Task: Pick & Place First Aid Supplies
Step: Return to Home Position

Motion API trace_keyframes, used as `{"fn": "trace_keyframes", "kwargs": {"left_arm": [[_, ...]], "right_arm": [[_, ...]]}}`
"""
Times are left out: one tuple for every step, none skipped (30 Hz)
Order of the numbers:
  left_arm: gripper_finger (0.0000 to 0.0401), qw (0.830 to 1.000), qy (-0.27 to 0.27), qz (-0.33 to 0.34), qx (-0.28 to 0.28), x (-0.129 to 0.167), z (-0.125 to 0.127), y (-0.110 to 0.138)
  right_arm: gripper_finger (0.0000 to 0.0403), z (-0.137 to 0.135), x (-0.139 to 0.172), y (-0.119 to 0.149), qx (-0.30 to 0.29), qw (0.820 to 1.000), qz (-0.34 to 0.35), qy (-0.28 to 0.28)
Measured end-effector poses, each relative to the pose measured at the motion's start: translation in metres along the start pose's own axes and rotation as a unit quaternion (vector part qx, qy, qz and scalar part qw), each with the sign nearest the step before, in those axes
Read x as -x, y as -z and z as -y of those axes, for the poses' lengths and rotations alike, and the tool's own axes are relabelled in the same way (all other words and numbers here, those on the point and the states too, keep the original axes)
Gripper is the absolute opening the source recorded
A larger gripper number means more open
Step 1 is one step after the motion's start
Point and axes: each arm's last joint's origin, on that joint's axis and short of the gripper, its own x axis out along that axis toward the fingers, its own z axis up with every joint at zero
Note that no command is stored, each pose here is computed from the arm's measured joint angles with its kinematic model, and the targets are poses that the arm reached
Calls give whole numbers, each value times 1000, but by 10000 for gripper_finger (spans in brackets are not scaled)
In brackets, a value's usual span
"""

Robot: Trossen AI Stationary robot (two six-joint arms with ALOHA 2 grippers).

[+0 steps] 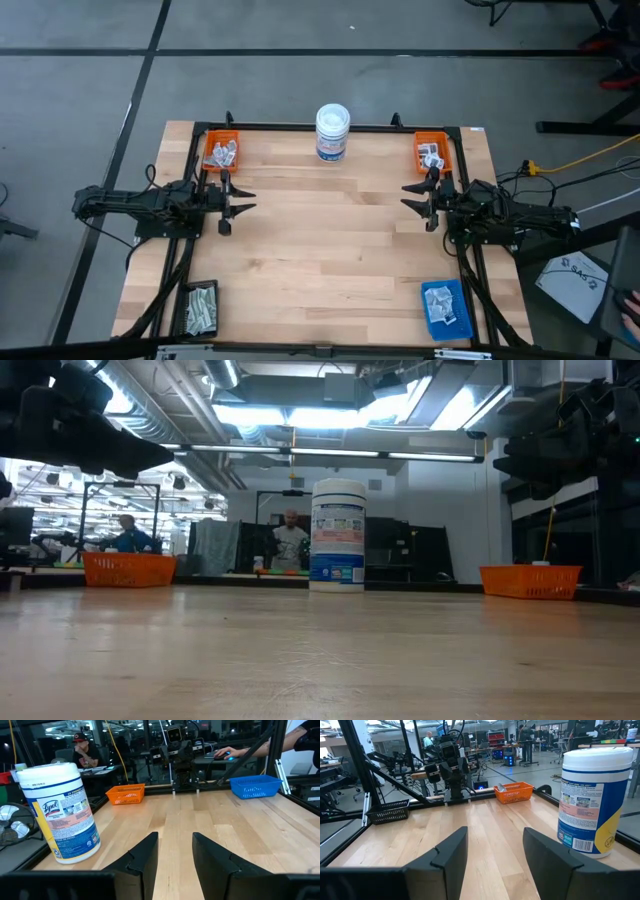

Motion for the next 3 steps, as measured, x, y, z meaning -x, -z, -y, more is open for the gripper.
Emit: {"fn": "trace_keyframes", "kwargs": {"left_arm": [[114, 1000, 0, 0, 0, 0, 0, 0], [114, 1000, 0, 0, 0, 0, 0, 0], [114, 1000, 0, 0, 0, 0, 0, 0]], "right_arm": [[191, 0, 0, 0, 0, 1000, 0, 0], [191, 0, 0, 0, 0, 1000, 0, 0], [191, 0, 0, 0, 0, 1000, 0, 0]]}}
